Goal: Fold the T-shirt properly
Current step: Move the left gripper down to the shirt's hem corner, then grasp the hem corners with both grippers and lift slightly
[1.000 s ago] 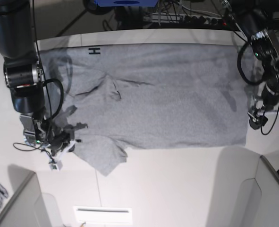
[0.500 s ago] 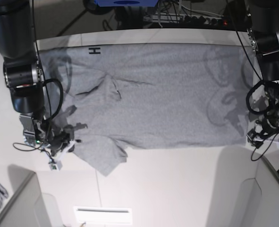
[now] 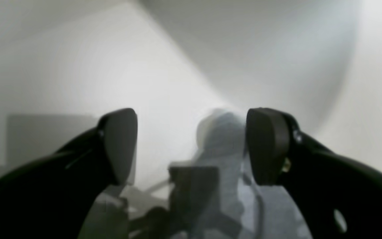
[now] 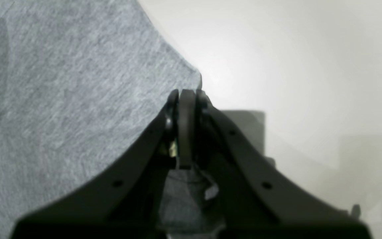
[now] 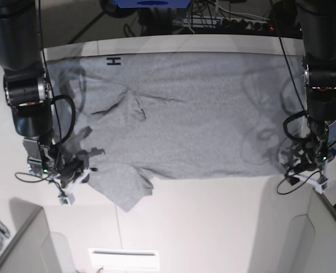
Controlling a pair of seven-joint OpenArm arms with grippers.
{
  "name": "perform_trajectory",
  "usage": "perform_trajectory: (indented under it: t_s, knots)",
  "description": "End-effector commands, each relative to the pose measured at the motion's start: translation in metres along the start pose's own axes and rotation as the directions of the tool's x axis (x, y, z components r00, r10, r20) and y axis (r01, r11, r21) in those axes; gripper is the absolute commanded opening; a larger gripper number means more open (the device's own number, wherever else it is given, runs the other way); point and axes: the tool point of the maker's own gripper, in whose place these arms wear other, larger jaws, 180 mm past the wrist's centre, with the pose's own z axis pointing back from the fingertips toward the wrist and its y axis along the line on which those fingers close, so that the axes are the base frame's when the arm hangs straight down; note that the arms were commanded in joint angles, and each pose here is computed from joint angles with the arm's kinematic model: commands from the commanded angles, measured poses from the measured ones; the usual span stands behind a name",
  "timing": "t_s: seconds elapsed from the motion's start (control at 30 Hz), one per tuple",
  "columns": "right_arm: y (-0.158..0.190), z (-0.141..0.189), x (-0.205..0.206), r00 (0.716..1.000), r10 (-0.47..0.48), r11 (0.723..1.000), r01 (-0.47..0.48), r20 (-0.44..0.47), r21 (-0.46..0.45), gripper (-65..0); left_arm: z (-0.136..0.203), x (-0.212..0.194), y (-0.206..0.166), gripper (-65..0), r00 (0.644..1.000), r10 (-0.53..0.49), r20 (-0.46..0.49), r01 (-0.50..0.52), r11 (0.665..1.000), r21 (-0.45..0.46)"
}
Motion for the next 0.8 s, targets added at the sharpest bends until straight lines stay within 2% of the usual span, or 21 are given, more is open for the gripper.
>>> perform_trajectory:
  t_s: [0.0,0.33,0.4,0.67,0.77]
  knots:
    - [-0.008,0.004,0.009,1.000,0.015,0.999,-0.015,-0.007,-0.030,-65.0,0.002,0.015,-0.009,-16.5,1.000,0.000,0.018,0.000,1.000,-0.028]
    - [-0.007,0.004,0.010,1.000,0.016,0.999,-0.016,-0.005,-0.029,-65.0,-0.003,0.002,-0.026,-17.8,1.000,-0.001,-0.001,0.000,0.999,-0.055]
    - [-0.007,0.004,0.010,1.000,0.016,0.999,-0.016,-0.005,-0.029,-65.0,-0.005,-0.004,-0.034,-25.2,1.000,0.002,-0.013,-0.003,0.998,-0.067]
    - [-0.007,0.003,0.009,1.000,0.010,1.000,-0.010,0.000,-0.026,-65.0,-0.008,-0.035,-0.029,-65.0,0.998,-0.004,-0.060,0.000,0.998,-0.061]
    - [-0.008,0.004,0.013,1.000,0.009,1.000,-0.008,0.028,-0.028,-65.0,-0.006,-0.049,-0.026,-65.0,0.997,-0.011,-0.073,0.006,0.998,-0.061]
